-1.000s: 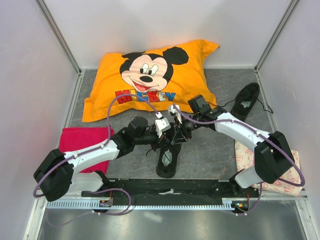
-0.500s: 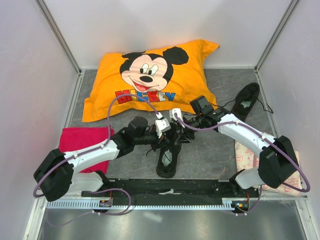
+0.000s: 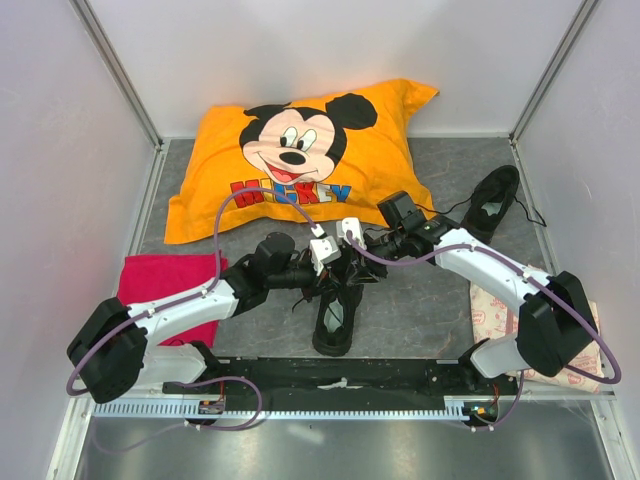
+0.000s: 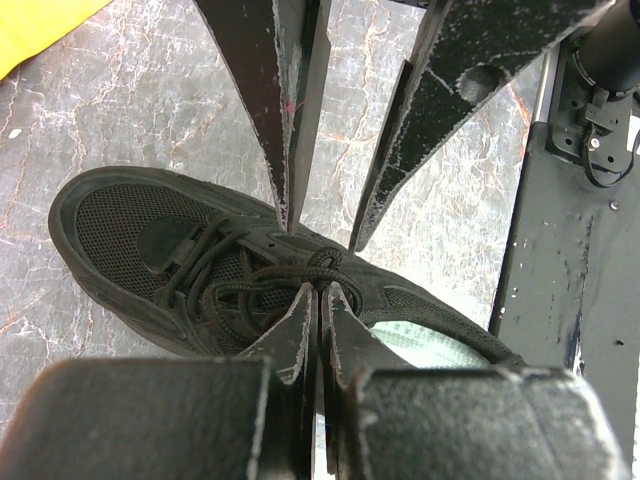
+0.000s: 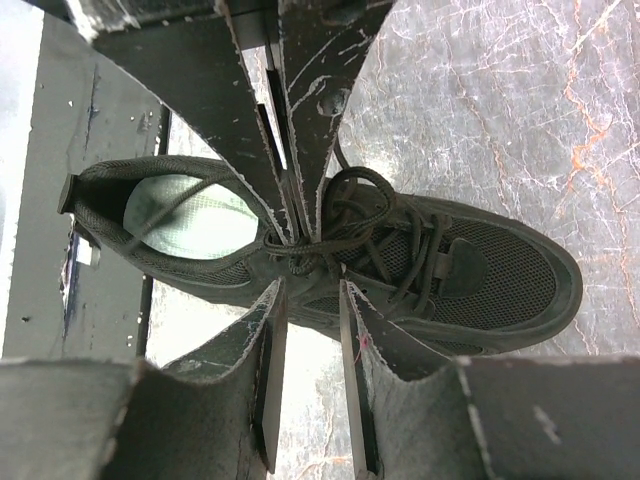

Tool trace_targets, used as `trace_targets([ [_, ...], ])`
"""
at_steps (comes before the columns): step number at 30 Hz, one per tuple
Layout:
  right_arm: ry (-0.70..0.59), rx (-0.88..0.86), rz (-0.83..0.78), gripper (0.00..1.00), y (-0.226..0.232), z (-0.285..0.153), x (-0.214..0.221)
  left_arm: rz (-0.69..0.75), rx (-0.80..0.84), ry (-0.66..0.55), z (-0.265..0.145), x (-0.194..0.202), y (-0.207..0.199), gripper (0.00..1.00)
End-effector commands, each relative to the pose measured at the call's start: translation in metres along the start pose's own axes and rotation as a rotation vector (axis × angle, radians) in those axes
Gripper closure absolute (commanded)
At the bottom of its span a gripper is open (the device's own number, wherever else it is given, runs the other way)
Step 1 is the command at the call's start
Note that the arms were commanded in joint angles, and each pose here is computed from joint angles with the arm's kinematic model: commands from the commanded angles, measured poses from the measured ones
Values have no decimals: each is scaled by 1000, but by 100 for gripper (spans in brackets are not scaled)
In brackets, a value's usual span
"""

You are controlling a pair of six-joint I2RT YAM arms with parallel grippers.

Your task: Tie the shoes

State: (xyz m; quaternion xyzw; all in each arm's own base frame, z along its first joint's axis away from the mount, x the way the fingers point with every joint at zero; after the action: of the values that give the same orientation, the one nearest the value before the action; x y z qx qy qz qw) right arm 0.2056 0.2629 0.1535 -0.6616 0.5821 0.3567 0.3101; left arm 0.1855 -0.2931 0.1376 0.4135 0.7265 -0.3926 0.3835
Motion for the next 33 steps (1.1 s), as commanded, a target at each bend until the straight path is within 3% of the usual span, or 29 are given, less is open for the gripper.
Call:
trace_targets([
  [1, -83, -8, -101, 65, 2, 2, -32, 47, 39, -41, 2, -12, -6, 99],
  [12, -110, 12, -90, 71, 4, 3, -30, 38, 47, -52, -1, -8, -4, 99],
  [22, -96, 6, -66, 64, 4, 7, -24, 39, 52, -62, -3, -10, -4, 98],
  [33, -80, 34, -35, 65, -1, 3, -17, 47, 54, -74, -7, -8, -4, 98],
])
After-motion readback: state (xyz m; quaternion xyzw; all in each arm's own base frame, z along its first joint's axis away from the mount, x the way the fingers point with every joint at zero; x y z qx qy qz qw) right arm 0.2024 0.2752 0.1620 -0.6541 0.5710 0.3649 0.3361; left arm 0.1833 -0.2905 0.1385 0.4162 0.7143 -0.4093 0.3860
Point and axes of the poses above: each gripper's point midway between its finger pads, its own z axis out along the fingers, its own y axis along the line the jaws close on, x = y × z, the point moved 2 cm from there along -z, back along the fingers, and after that the axes turned 7 degrees about -z, right-handed, at the moved point
